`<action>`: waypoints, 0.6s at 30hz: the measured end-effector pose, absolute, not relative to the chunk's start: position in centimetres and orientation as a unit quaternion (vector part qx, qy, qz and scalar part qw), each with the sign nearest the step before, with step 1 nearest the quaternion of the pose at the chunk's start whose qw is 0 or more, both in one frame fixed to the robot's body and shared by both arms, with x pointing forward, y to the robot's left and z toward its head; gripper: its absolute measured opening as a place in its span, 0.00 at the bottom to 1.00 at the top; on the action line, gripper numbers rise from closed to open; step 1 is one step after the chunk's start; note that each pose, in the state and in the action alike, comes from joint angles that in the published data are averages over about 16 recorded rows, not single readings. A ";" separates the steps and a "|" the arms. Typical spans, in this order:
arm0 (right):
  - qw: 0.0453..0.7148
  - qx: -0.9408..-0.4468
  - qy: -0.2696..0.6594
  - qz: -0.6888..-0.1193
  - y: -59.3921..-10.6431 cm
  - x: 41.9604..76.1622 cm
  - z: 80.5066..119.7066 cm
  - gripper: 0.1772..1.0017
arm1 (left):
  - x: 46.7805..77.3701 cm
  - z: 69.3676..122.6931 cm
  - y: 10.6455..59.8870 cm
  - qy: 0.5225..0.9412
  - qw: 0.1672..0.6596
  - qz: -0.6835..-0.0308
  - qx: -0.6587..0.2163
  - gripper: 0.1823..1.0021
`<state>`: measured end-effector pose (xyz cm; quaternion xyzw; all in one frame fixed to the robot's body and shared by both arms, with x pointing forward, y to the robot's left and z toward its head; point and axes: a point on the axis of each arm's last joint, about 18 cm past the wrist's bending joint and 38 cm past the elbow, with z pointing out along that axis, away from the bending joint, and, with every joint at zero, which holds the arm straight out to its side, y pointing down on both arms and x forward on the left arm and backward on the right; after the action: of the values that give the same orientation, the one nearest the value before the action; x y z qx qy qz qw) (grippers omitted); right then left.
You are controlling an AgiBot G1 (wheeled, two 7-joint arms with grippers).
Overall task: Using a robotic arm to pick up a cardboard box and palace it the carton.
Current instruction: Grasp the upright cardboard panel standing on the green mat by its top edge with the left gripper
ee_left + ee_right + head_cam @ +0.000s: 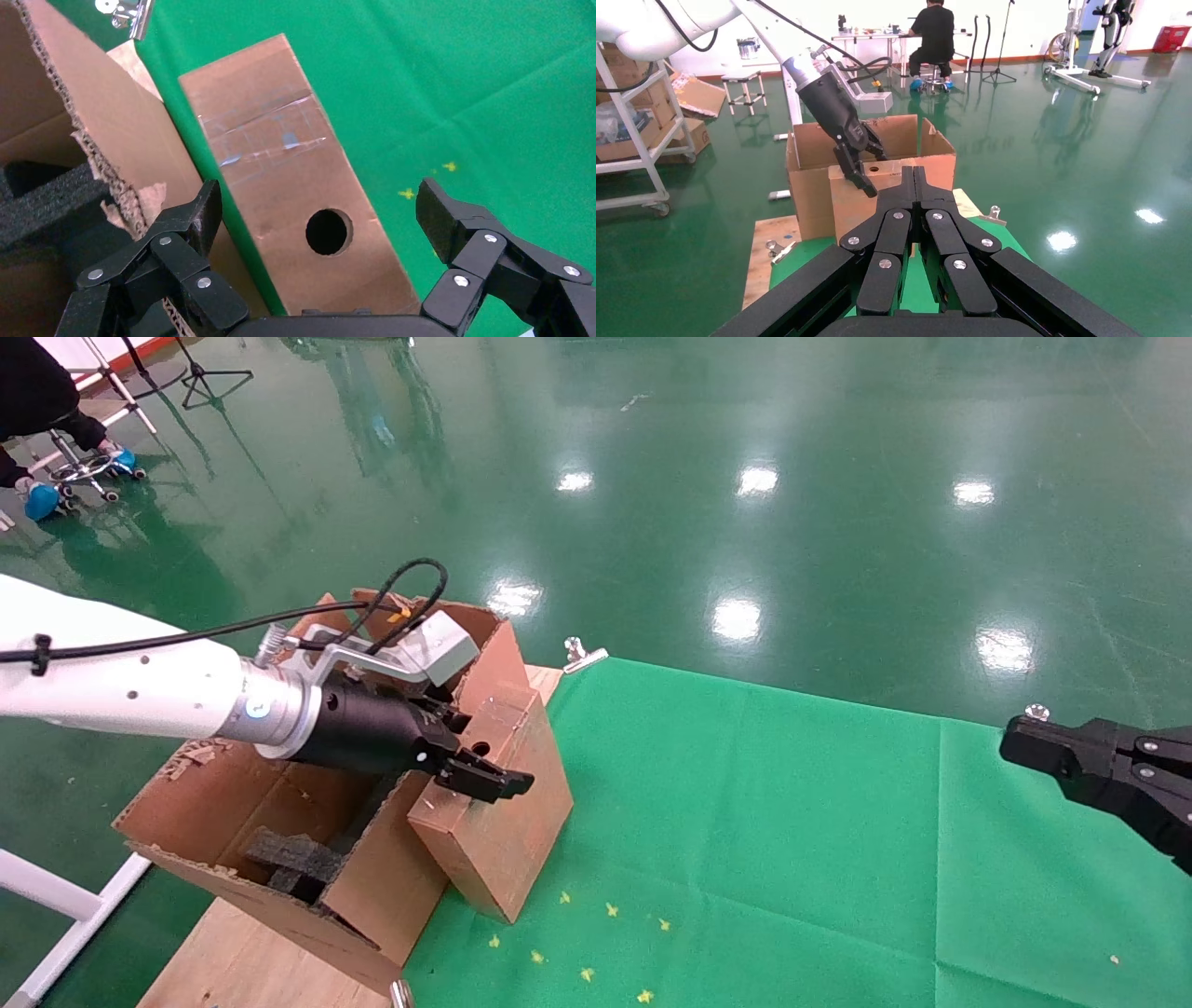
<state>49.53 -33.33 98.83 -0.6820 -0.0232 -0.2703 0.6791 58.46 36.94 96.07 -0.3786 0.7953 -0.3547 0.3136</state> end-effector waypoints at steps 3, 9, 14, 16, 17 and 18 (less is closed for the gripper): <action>0.679 -0.682 -0.023 -0.270 -33.3 49.5 98.8 0.02 | 58.5 95.8 36.9 0.798 0.313 -0.350 -0.378 1.00; 0.679 -0.682 -0.023 -0.270 -33.3 49.5 98.8 0.02 | 58.6 95.5 36.9 0.801 0.313 -0.344 -0.377 1.00; 0.679 -0.682 -0.023 -0.270 -33.3 49.5 98.8 0.05 | 58.6 95.5 36.9 0.801 0.313 -0.343 -0.377 0.99; 0.679 -0.682 -0.023 -0.270 -33.3 49.5 98.8 0.07 | 58.6 95.5 36.9 0.801 0.313 -0.344 -0.377 0.98; 0.679 -0.682 -0.023 -0.270 -33.3 49.5 98.8 0.08 | 58.6 95.5 36.9 0.801 0.313 -0.344 -0.377 0.98; 0.679 -0.682 -0.023 -0.270 -33.3 49.5 98.8 0.09 | 58.6 95.5 36.9 0.801 0.313 -0.344 -0.377 0.98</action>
<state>49.53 -33.34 98.82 -0.6820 -0.0230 -0.2703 0.6792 58.59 36.91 95.53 -0.3770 0.8010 -0.3443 0.3127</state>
